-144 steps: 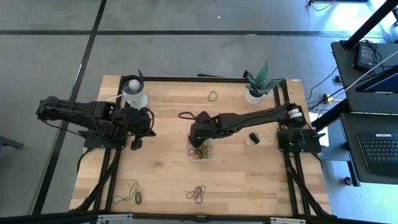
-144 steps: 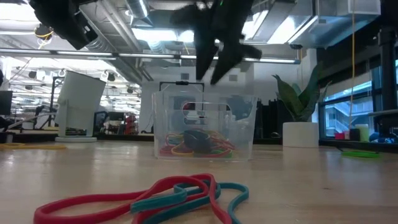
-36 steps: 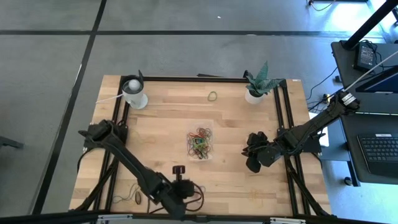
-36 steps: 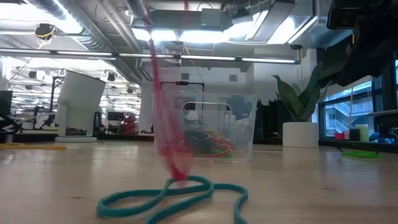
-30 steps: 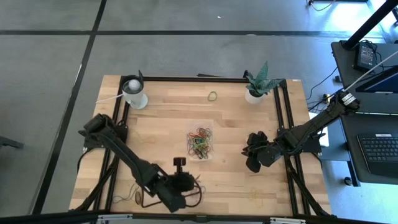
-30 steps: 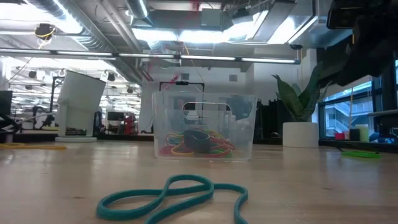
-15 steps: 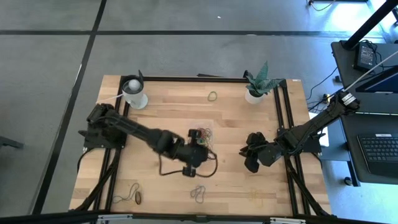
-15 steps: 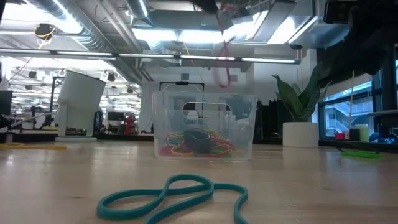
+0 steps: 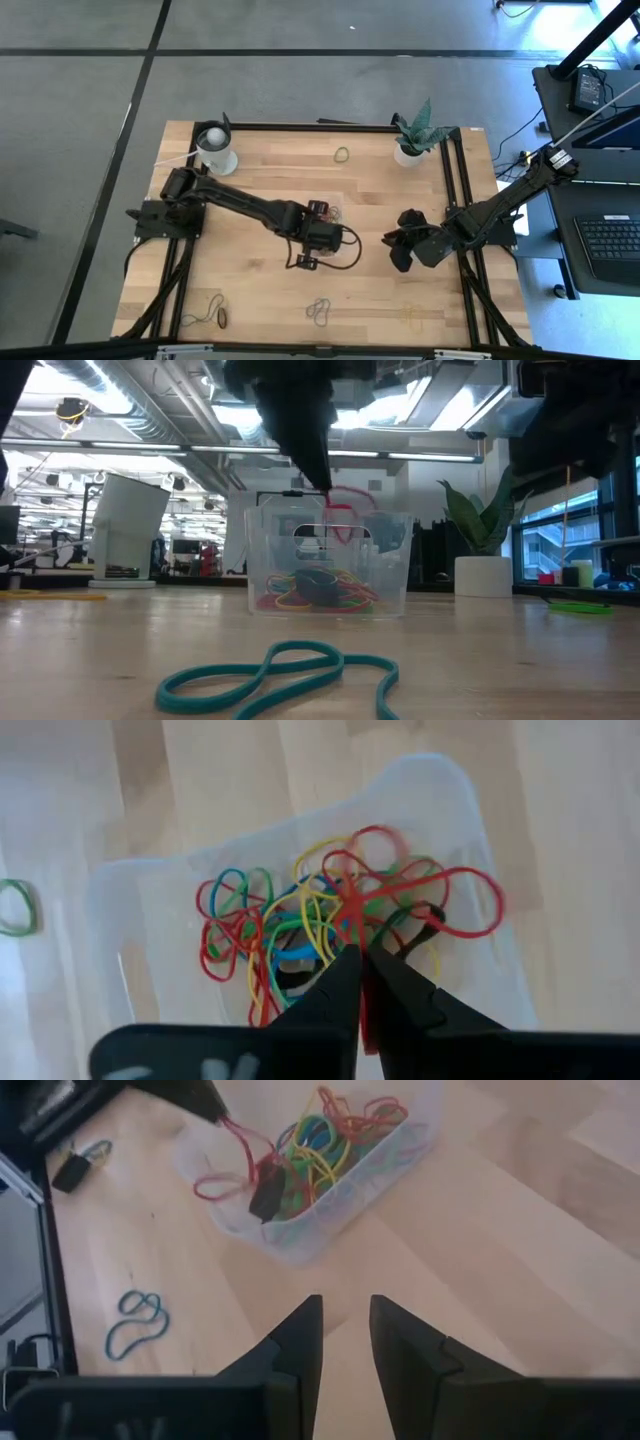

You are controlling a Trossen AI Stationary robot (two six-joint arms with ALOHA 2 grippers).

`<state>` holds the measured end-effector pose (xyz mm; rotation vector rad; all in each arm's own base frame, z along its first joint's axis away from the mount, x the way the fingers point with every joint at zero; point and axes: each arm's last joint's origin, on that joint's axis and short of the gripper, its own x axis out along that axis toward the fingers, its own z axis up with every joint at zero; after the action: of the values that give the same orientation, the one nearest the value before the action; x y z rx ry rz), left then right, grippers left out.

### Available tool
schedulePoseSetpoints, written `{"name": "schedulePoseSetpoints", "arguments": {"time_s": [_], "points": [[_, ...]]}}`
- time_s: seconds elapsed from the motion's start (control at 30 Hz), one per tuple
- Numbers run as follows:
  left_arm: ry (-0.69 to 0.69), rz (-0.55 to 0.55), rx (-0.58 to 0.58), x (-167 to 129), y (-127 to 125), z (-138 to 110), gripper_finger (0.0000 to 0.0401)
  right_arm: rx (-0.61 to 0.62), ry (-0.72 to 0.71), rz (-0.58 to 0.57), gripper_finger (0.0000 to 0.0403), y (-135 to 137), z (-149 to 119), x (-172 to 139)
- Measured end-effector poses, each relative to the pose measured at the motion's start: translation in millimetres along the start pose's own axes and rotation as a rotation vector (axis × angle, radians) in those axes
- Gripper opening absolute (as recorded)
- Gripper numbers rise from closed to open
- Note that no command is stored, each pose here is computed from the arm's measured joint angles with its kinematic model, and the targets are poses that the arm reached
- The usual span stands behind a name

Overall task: Pick and place rubber bands into bin
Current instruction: Put the red rubber band into the transparent bin, then put the green rubber band into the transparent bin

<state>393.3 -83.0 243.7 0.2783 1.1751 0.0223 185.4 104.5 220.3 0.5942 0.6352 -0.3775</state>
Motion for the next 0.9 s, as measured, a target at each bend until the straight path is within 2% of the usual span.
{"name": "schedulePoseSetpoints", "arguments": {"time_s": [0.17, 0.5, 0.7, 0.9], "points": [[0.027, -0.014, -0.032, 13, 6, 0, 0.0052, 0.014, -0.043, 0.001, 0.009, 1, 2, 0], [0.021, -0.02, -0.015, 11, 10, 0, 0.0128, 0.07, -0.051, -0.004, 0.009, 1, 4, 1], [0.017, -0.021, 0.002, 7, 10, 0, 0.0142, 0.071, -0.052, -0.004, 0.009, 1, 3, 1], [-0.026, 0.0, -0.013, -24, 18, -4, 0.0133, 0.071, -0.052, -0.003, 0.009, 1, 4, 1]]}}
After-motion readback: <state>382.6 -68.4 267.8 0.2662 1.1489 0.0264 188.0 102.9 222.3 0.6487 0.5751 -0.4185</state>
